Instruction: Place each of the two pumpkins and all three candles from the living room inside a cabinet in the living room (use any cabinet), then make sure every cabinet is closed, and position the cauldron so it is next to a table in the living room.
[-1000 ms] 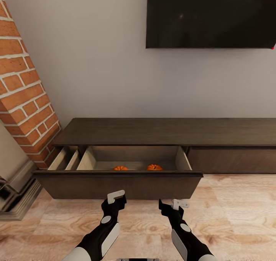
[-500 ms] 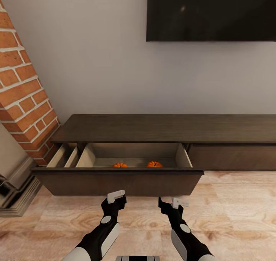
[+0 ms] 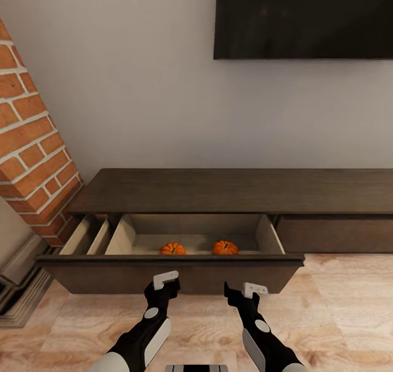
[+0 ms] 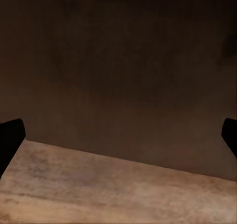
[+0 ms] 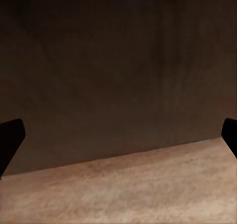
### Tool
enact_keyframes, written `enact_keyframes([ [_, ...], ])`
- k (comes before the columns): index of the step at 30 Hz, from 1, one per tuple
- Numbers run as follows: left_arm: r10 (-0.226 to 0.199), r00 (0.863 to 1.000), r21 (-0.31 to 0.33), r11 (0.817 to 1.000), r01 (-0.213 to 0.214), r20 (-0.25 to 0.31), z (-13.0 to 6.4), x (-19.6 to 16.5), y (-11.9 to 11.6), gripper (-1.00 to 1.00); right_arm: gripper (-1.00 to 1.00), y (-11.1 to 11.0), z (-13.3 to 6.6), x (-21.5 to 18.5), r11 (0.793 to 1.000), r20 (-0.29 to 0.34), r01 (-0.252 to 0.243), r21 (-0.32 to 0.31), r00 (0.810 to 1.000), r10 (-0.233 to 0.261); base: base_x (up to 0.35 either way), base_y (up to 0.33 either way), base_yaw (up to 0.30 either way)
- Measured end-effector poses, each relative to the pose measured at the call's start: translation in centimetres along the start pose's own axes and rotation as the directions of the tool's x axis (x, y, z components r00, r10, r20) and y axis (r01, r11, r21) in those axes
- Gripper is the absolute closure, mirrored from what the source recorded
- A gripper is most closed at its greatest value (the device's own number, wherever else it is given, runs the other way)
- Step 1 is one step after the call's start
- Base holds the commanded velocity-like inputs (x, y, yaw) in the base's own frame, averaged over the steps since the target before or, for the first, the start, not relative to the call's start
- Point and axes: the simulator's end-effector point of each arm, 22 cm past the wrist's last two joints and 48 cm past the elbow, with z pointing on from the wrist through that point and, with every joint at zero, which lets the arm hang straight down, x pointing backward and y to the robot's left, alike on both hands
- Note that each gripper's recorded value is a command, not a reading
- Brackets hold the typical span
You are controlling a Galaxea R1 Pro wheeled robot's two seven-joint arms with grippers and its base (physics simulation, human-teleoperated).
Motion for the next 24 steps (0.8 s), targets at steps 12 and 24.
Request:
enact_keyframes([
  [12,0.001,1.000,0.000,1.000,-0.001,0.002,0.01,-0.03,0.01,-1.00,-1.00,-0.03,0.01,0.04,1.000,-0.001,0.000,0.001,1.000,0.000,0.047,0.003,0.000],
  [24,0.001,1.000,0.001,1.000,-0.001,0.007,0.03,-0.13,0.03,-1.00,-1.00,-0.01,0.01,0.04,1.000,-0.001,0.000,0.000,1.000,0.000,0.005,0.000,0.000],
])
